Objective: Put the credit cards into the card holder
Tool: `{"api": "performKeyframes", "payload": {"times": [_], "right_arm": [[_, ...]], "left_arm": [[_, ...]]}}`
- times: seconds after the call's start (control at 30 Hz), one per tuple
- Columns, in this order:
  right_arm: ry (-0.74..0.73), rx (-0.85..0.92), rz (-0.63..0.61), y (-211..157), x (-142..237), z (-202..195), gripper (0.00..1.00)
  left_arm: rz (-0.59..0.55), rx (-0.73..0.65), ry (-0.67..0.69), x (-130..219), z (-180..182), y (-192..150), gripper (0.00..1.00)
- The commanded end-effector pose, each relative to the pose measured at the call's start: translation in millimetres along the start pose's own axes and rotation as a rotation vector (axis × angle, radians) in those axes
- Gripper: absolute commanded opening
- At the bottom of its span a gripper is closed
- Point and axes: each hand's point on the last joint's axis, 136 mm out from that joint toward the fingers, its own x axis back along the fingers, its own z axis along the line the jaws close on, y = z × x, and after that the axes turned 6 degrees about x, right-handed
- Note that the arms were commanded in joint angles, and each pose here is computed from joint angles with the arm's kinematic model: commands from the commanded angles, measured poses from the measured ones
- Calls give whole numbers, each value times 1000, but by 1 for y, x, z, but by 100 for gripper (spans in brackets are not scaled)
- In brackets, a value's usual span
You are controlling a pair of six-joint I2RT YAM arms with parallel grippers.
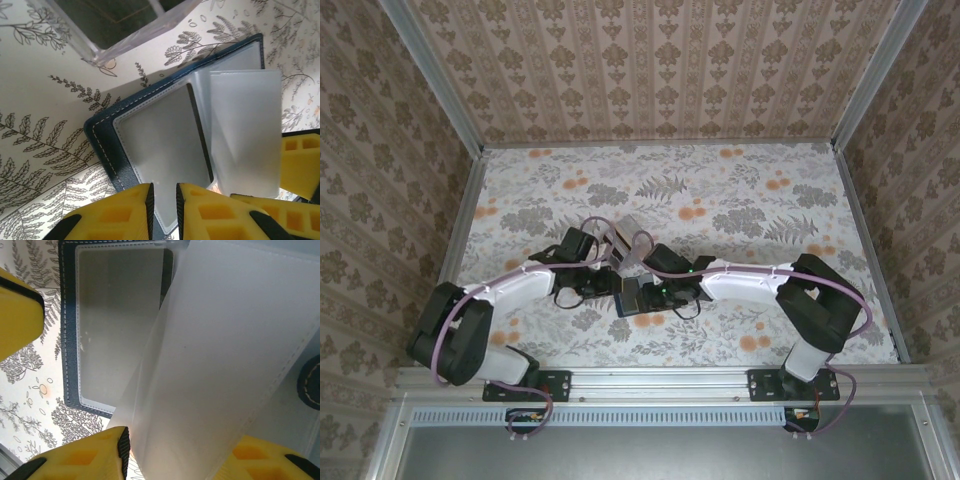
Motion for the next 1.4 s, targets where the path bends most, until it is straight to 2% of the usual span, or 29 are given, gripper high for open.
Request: {"api": "performKeyframes", "payload": {"times": [0.0,0.17,0.57,0.73,0.87,1.03,1.27,1.37], "right_arm": [[-87,-15,22,-3,3,-12,44],[-132,-20,9,0,6,-19,44],[-105,-50,-12,9,-5,-12,45],[-151,-23,-1,6,-5,-16,43],[-178,16,-12,6,2,-13,37],[-157,41,-34,10,6,-1,33],[-210,93,-26,11,-4,2,34],[-245,127,-33,11,-4,4,37]], "left_arm": [[12,14,-13,-4,1,-4,21],[11,2,-7,-3,-1,-2,21],[10,-6,-5,-2,-1,-2,20],[1,-4,-10,-3,0,-1,20],[-5,4,-11,-3,2,-2,20],[-1,7,-13,-4,3,-1,20],[-19,40,-43,-1,4,0,20],[-48,76,-64,5,10,3,20]]}}
